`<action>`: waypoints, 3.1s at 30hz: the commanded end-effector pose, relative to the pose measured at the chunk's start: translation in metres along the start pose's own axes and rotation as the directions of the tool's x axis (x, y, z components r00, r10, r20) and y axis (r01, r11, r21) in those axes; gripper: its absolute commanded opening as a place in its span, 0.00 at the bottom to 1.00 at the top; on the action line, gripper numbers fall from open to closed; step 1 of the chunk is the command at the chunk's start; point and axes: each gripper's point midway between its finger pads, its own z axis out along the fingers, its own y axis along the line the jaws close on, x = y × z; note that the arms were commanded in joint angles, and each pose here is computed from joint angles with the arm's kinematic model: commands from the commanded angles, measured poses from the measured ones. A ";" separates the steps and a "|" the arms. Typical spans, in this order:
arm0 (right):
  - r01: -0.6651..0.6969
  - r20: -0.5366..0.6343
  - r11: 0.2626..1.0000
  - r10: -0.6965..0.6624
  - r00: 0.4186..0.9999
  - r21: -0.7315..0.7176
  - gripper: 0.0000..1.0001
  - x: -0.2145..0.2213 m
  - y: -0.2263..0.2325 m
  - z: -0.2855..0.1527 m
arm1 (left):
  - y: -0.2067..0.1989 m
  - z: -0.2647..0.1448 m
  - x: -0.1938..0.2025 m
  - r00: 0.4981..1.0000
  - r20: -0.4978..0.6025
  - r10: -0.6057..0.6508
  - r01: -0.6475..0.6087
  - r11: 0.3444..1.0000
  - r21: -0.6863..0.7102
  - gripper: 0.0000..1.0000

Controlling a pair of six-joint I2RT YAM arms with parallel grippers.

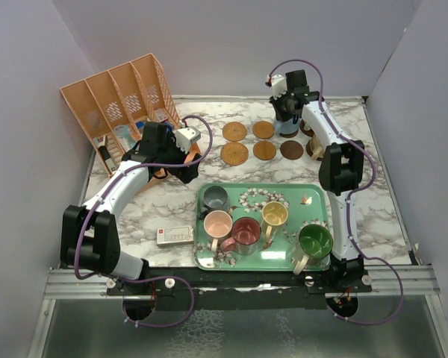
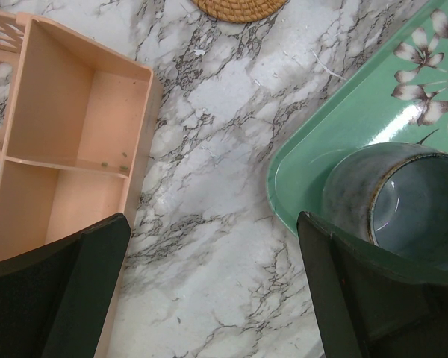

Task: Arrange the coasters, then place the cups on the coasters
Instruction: Adjust the cup on the coaster.

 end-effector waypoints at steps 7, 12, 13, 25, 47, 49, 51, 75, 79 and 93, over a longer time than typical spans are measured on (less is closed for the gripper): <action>0.087 0.152 0.995 -0.093 0.984 0.041 0.01 -0.049 -0.019 -0.037 | -0.006 -0.006 -0.010 0.999 0.046 0.020 -0.021 1.000 0.016 0.99; 0.080 0.147 0.996 -0.086 0.985 0.048 0.01 -0.045 -0.023 -0.036 | -0.006 -0.005 -0.010 0.999 0.046 0.022 -0.022 1.000 0.017 0.99; 0.079 0.147 0.996 -0.086 0.985 0.048 0.01 -0.044 -0.024 -0.035 | -0.006 -0.005 -0.010 0.999 0.045 0.022 -0.023 1.000 0.017 0.99; 0.074 0.145 0.996 -0.079 0.986 0.042 0.01 -0.039 -0.028 -0.036 | -0.006 -0.005 -0.010 0.999 0.044 0.021 -0.022 1.000 0.016 0.99; 0.061 0.170 0.998 -0.059 0.984 -0.005 0.01 -0.038 -0.018 -0.033 | -0.007 -0.005 -0.010 0.999 0.046 0.021 -0.022 1.000 0.020 0.99; 0.063 0.170 0.998 -0.060 0.984 -0.008 0.01 -0.037 -0.017 -0.031 | -0.007 -0.005 -0.010 0.999 0.045 0.021 -0.022 1.000 0.019 0.99; 0.064 0.165 0.998 -0.062 0.984 -0.008 0.01 -0.035 -0.017 -0.030 | -0.007 -0.005 -0.010 0.999 0.045 0.021 -0.022 1.000 0.020 0.99; 0.091 0.132 0.996 -0.092 0.987 0.012 0.01 -0.019 -0.021 -0.028 | -0.007 -0.005 -0.009 0.999 0.045 0.023 -0.024 0.999 0.022 0.99; 0.099 0.124 0.995 -0.101 0.987 0.016 0.05 -0.015 -0.021 -0.027 | -0.007 -0.005 -0.008 0.999 0.043 0.023 -0.024 0.999 0.023 0.99; 0.112 0.108 0.993 -0.115 0.987 0.033 0.13 -0.013 -0.025 -0.026 | -0.008 -0.005 -0.009 0.999 0.044 0.023 -0.024 0.999 0.023 0.99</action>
